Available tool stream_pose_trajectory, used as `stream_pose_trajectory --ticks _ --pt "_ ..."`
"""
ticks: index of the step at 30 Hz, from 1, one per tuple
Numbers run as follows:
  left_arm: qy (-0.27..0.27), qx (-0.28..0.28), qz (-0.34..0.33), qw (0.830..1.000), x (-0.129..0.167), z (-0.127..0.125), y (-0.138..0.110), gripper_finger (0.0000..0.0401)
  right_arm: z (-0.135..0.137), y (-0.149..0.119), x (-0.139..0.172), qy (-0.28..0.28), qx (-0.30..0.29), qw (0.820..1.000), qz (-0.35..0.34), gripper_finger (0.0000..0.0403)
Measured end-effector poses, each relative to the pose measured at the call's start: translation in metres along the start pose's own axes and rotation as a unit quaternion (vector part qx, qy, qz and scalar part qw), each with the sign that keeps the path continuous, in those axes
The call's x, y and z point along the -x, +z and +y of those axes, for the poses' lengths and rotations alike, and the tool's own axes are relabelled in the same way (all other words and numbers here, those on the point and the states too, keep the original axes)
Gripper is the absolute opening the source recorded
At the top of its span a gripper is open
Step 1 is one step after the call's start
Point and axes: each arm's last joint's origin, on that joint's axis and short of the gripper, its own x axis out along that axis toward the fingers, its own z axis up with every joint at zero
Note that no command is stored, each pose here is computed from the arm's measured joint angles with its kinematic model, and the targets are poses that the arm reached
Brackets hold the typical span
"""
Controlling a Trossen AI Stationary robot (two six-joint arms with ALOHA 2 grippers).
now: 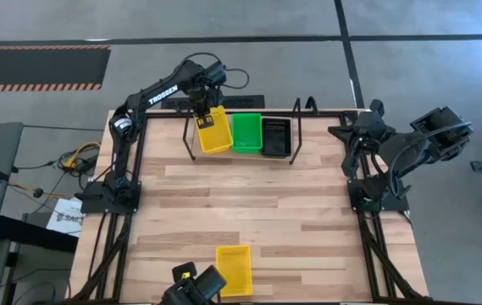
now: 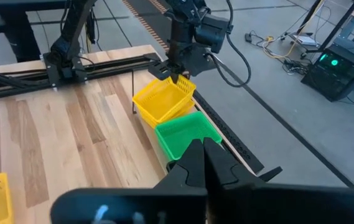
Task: Stack baskets on shelf by color
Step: Stack the left yellow basket on top of the other yellow basket on the shelf
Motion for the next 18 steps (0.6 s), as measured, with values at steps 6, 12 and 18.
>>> stream_pose_trajectory --ticks 6,12,18 --pt "0.009 0.008 -0.003 1.0 0.0 0.001 0.0009 0.0 0.0 0.0 0.0 0.0 0.01 1.0 0.0 0.0001" --pt "0.012 0.027 0.008 1.0 0.0 0.0005 -0.001 0.0 0.0001 0.0 0.0 0.001 0.014 1.0 0.0 0.0001" --pt "0.011 0.049 0.012 0.999 0.0002 -0.0018 -0.001 0.0 0.0001 0.0 0.0 0.002 0.02 1.0 0.001 0.0001"
